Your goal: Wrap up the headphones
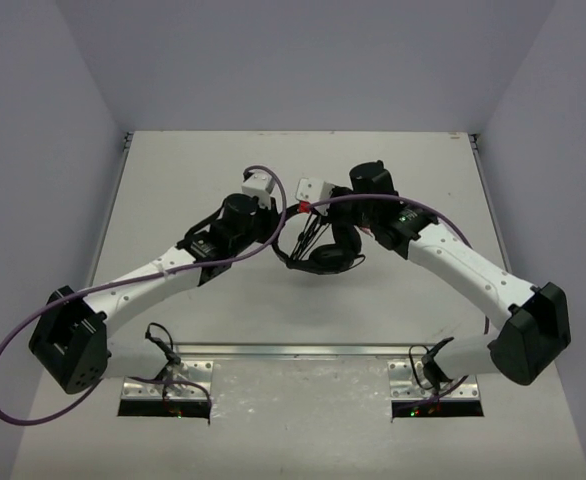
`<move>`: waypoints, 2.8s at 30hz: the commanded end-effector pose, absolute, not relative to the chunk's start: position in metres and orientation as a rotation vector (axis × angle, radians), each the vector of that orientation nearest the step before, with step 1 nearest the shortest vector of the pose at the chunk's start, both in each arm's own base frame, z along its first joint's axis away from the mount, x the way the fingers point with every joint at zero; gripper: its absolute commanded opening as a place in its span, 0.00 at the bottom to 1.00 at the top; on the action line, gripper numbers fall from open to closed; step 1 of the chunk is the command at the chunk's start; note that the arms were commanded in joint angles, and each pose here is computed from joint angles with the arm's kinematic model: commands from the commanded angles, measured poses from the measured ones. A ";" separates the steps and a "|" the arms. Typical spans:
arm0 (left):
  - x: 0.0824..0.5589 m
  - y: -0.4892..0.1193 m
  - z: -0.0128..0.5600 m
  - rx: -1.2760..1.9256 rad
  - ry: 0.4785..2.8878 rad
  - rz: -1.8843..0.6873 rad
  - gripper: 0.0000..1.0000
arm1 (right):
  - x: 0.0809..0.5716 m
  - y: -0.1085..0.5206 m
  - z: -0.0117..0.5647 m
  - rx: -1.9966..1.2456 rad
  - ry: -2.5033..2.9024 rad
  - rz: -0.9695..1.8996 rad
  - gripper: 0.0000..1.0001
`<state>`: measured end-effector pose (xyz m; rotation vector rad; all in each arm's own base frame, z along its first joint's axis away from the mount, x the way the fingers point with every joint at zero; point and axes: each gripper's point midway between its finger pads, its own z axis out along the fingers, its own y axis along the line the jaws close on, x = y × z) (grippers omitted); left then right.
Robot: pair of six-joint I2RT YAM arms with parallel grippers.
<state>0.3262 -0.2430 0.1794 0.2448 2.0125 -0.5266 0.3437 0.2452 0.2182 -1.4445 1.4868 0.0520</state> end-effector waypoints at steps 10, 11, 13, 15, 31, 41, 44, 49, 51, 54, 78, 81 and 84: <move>0.318 -0.226 0.220 0.202 2.027 -0.462 0.00 | 0.388 0.235 0.237 -1.211 1.551 0.119 0.19; 0.319 -0.225 0.222 0.212 2.021 -0.453 0.00 | 0.391 0.230 0.235 -1.190 1.564 0.124 0.19; 0.323 -0.222 0.227 0.209 2.009 -0.447 0.00 | 0.392 0.229 0.234 -1.152 1.578 0.168 0.17; 0.328 -0.221 0.236 0.241 1.981 -0.465 0.01 | 0.396 0.225 0.235 -1.120 1.589 0.188 0.16; 0.352 -0.230 0.293 0.669 1.755 -0.667 0.00 | 0.388 0.238 0.203 -1.022 1.641 0.431 0.35; 0.393 -0.210 0.282 0.791 1.794 -0.706 0.00 | 0.371 0.220 0.159 -0.802 1.764 0.578 0.44; 0.396 -0.208 0.271 0.859 1.790 -0.751 0.00 | 0.377 0.189 0.143 -0.604 1.875 0.592 0.45; 0.401 -0.214 0.226 0.963 1.875 -0.823 0.00 | 0.388 0.105 0.153 -0.140 1.998 0.318 0.74; 0.393 -0.222 0.218 1.024 1.858 -0.915 0.00 | 0.379 0.080 0.156 -0.002 2.064 0.269 0.84; 0.385 -0.235 0.194 1.077 1.870 -1.030 0.00 | 0.355 0.072 0.171 0.040 2.098 0.266 0.99; 0.276 -0.345 0.073 1.378 1.800 -1.116 0.00 | 0.240 0.104 0.216 -0.165 1.910 0.567 0.99; 0.277 -0.347 0.062 1.411 1.806 -1.065 0.03 | 0.239 0.105 0.209 -0.165 1.922 0.575 0.99; 0.279 -0.347 0.051 1.450 1.836 -1.054 0.03 | 0.236 0.110 0.207 -0.176 1.918 0.607 0.99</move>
